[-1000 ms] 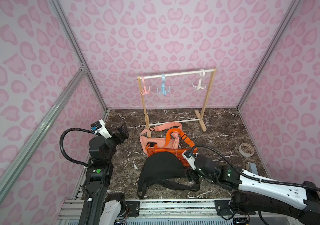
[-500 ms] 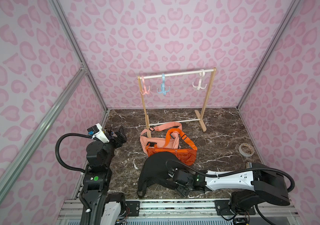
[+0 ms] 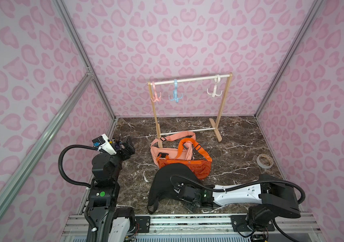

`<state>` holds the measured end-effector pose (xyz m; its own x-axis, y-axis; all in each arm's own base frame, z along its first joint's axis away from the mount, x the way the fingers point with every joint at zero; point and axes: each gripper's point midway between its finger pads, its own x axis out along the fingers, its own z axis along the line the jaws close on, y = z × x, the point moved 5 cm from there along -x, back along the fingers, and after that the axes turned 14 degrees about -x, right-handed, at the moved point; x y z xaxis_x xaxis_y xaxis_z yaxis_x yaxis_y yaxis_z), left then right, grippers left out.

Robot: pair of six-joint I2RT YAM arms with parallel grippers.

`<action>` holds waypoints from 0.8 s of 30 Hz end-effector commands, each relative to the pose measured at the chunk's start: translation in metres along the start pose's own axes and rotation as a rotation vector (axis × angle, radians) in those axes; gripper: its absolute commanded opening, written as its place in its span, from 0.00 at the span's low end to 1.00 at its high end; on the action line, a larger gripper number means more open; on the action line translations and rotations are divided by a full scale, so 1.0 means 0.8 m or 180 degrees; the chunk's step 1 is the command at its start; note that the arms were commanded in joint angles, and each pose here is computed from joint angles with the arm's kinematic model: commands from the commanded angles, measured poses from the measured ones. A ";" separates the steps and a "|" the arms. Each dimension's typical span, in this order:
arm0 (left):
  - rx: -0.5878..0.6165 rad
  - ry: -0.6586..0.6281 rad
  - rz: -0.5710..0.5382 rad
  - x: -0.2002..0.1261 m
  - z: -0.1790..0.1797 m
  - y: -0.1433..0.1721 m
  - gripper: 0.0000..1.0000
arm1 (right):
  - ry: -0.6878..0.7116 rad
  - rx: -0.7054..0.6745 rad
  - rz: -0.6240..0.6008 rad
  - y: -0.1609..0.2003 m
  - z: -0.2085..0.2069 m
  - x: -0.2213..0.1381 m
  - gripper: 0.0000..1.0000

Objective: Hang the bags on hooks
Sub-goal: Pick up the bag from the center of the board.

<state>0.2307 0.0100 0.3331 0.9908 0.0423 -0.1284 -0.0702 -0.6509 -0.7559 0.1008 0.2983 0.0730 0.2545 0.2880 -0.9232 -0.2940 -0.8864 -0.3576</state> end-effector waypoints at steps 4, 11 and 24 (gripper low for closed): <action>0.0118 0.0561 0.0322 0.011 -0.036 0.004 0.96 | -0.0019 -0.0082 -0.0566 -0.062 -0.033 -0.098 0.00; 0.0233 0.1688 0.1421 0.036 -0.095 0.039 0.99 | 0.0165 0.0171 -0.1344 -0.098 -0.106 -0.172 0.00; 0.0462 0.2472 0.2616 0.032 -0.137 0.138 0.99 | 0.0170 0.0189 -0.1958 -0.133 -0.176 -0.225 0.00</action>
<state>0.2692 -0.1337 0.3255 0.5271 -0.8219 -0.2159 -0.6666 -0.2423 -0.7049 0.2108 0.2848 0.2886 0.4463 0.6799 -0.5818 -0.1708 -0.5735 -0.8012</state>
